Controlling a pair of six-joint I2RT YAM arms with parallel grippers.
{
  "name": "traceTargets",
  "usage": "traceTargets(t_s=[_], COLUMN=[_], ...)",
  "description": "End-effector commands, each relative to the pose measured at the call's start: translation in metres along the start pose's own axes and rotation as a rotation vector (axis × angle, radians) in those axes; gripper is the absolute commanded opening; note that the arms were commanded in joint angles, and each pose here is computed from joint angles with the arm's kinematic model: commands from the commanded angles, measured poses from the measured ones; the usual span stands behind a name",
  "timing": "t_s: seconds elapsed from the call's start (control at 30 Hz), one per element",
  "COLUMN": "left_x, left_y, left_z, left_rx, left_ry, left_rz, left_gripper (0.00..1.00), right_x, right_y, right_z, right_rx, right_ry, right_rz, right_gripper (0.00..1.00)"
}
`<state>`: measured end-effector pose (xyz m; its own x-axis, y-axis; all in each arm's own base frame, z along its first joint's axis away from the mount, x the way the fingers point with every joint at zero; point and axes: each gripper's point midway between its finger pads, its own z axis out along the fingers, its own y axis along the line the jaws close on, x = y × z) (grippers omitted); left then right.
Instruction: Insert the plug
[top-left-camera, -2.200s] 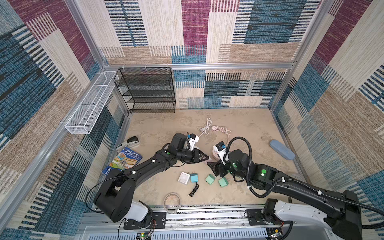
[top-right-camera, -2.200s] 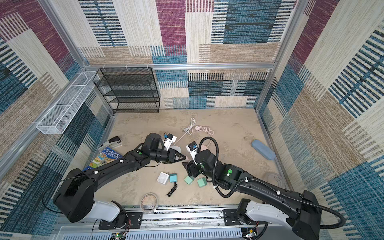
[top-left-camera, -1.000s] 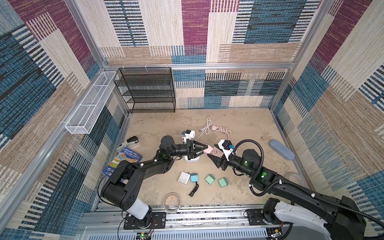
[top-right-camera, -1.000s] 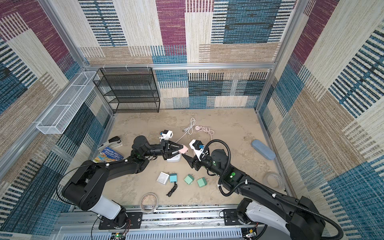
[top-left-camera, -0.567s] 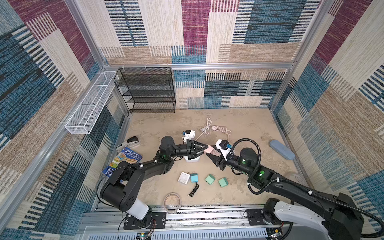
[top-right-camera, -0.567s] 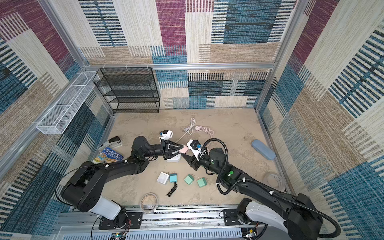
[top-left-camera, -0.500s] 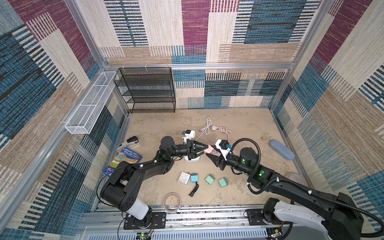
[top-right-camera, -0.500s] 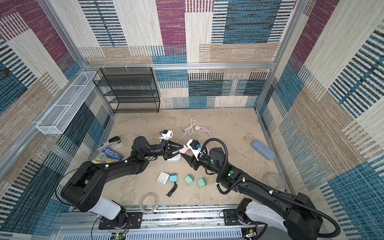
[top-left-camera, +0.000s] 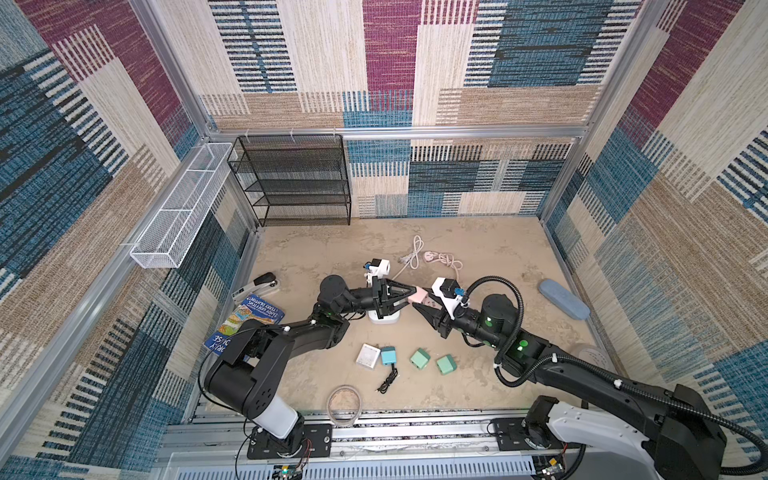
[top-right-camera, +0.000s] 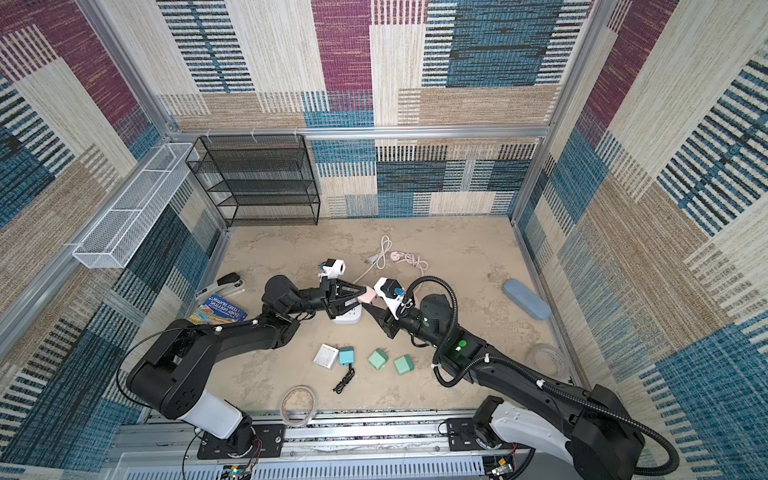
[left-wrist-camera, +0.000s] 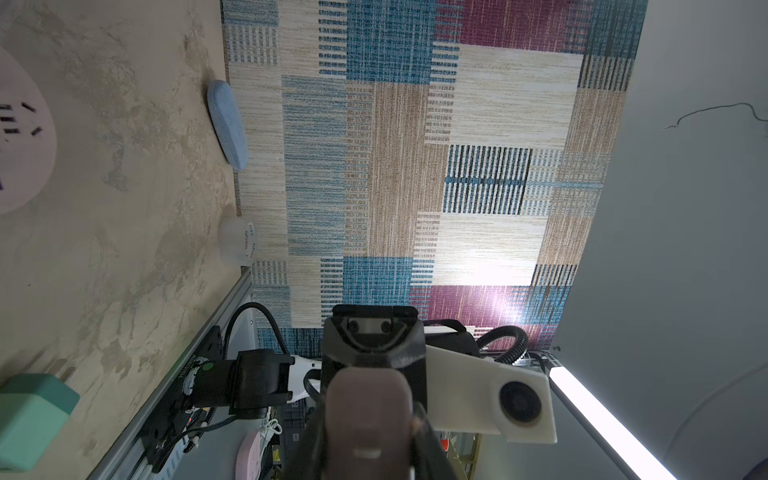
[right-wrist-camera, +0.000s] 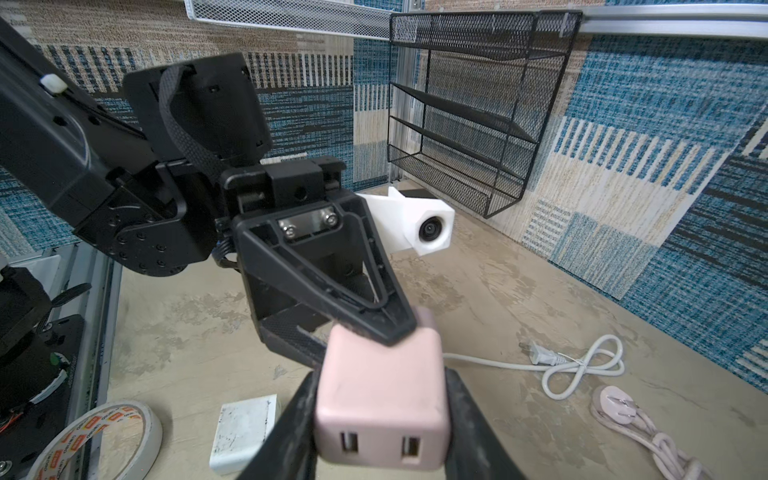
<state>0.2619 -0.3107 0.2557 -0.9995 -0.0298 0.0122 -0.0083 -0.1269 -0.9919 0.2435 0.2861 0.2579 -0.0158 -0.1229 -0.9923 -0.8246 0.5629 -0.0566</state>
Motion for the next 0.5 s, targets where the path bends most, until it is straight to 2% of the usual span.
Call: traceTargets(t_s=[0.0, 0.03, 0.07, 0.17, 0.2, 0.23, 0.27, 0.3, 0.33, 0.47], left_x=[0.011, 0.011, 0.010, 0.007, 0.005, 0.002, -0.001, -0.004, -0.008, -0.032], left_y=[-0.010, -0.009, -0.007, 0.000, 0.002, 0.001, -0.001, -0.002, -0.004, 0.005], left_z=[0.002, 0.002, 0.002, 0.002, 0.003, 0.004, 0.005, 0.006, 0.008, 0.004], left_rx=[0.038, 0.037, 0.036, 0.030, 0.028, 0.030, 0.034, 0.036, 0.038, -0.002], left_ry=[0.047, 0.045, 0.045, 0.036, 0.033, 0.029, 0.028, 0.029, 0.027, -0.006], left_rz=[0.042, 0.040, 0.038, 0.031, 0.030, 0.040, 0.054, 0.069, 0.085, 0.113], left_gripper=[0.00, 0.00, 0.00, 0.00, 0.09, 0.24, 0.53, 0.93, 1.00, 1.00], right_x=[-0.019, -0.020, -0.022, -0.024, -0.023, -0.020, -0.016, -0.011, -0.008, 0.013], right_y=[0.016, 0.017, 0.018, 0.020, 0.019, 0.019, 0.017, 0.016, 0.016, 0.012], right_z=[0.000, 0.000, -0.001, -0.004, -0.005, -0.005, -0.005, -0.005, -0.006, -0.012], right_rx=[-0.097, -0.100, -0.108, -0.113, -0.112, -0.110, -0.101, -0.097, -0.097, -0.074], right_ry=[-0.071, -0.074, -0.079, -0.086, -0.078, -0.060, -0.039, -0.011, 0.013, 0.115], right_rz=[-0.016, -0.016, -0.016, 0.001, 0.009, 0.018, 0.031, 0.045, 0.056, 0.128], right_gripper=[0.19, 0.13, 0.03, 0.00, 0.00, 0.00, 0.00, 0.00, 0.00, 0.00])
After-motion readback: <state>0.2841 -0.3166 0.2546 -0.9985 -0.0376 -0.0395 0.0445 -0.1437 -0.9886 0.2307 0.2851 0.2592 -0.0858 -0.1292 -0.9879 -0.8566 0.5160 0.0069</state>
